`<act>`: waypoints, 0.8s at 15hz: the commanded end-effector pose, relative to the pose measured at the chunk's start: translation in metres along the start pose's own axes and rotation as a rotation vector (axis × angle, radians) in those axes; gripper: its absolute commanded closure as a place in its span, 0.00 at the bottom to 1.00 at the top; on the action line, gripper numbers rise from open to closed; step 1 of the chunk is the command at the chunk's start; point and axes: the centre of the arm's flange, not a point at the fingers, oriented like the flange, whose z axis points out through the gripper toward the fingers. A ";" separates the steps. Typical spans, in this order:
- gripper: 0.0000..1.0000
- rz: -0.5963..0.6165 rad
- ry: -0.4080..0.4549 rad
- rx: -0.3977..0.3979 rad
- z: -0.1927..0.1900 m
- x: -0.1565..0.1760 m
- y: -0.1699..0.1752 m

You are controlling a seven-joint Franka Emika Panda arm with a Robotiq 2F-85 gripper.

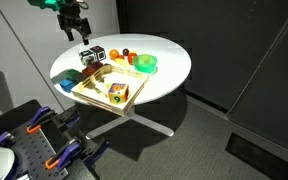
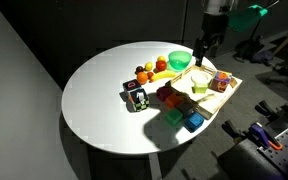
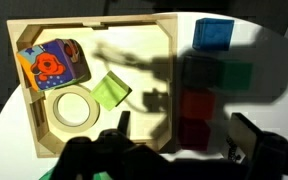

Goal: Put the orange block in the box.

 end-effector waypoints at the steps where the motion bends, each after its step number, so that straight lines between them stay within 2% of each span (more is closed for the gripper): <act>1: 0.00 0.008 -0.037 -0.044 0.008 0.011 -0.023; 5: 0.00 -0.012 -0.062 -0.094 0.032 0.009 -0.041; 10: 0.00 -0.056 -0.079 -0.048 0.055 0.007 -0.052; 12: 0.00 -0.052 -0.083 -0.066 0.057 0.000 -0.049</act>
